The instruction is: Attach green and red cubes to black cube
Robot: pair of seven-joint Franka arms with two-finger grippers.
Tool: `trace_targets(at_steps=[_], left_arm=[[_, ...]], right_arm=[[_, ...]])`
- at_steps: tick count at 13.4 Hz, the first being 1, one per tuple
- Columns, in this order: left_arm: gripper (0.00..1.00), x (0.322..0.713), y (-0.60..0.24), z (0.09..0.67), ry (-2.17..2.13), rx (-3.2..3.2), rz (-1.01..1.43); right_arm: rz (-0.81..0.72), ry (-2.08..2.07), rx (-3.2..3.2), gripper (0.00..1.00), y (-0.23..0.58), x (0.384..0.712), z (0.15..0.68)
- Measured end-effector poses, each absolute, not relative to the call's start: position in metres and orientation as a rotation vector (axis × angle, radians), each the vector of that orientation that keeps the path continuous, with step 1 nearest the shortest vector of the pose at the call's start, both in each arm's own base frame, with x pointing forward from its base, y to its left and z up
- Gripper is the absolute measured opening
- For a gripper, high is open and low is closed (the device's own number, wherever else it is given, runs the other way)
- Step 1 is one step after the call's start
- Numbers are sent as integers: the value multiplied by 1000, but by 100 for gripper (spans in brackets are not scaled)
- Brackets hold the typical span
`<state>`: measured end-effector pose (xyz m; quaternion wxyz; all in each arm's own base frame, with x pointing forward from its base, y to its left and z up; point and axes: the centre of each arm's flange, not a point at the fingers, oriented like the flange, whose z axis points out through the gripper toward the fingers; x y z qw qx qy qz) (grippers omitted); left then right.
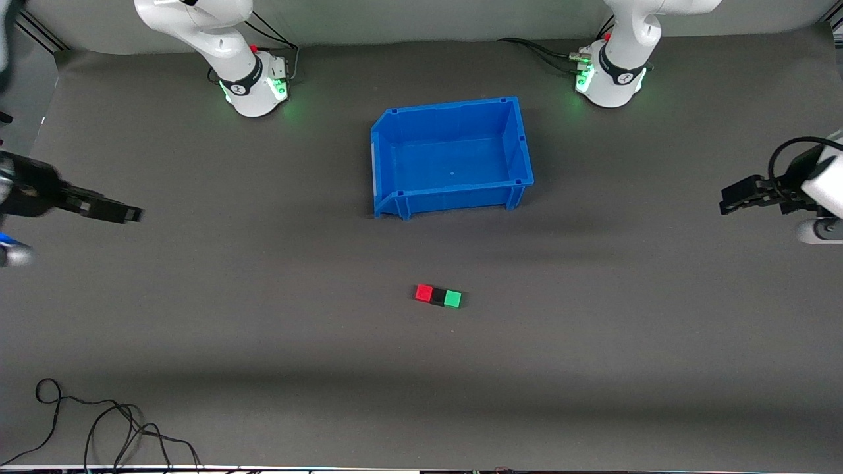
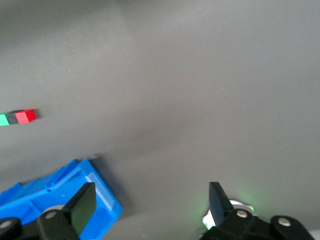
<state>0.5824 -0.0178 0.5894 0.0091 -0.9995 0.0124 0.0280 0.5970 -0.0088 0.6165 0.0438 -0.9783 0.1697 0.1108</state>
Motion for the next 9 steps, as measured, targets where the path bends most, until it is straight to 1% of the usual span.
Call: trace_targets(at_steps=[3,6,9], left_arm=[[100,575,-20,587,58,-3112,54],[100,565,-14,590,55,-3118,43],[100,564,-27,592,96,-3121,37]], right_arm=[[271,482,-3072,100,-23,599,619],[235,380,-3098,100,-25,603,604],[184,324,-3096,100,-34,594,597]])
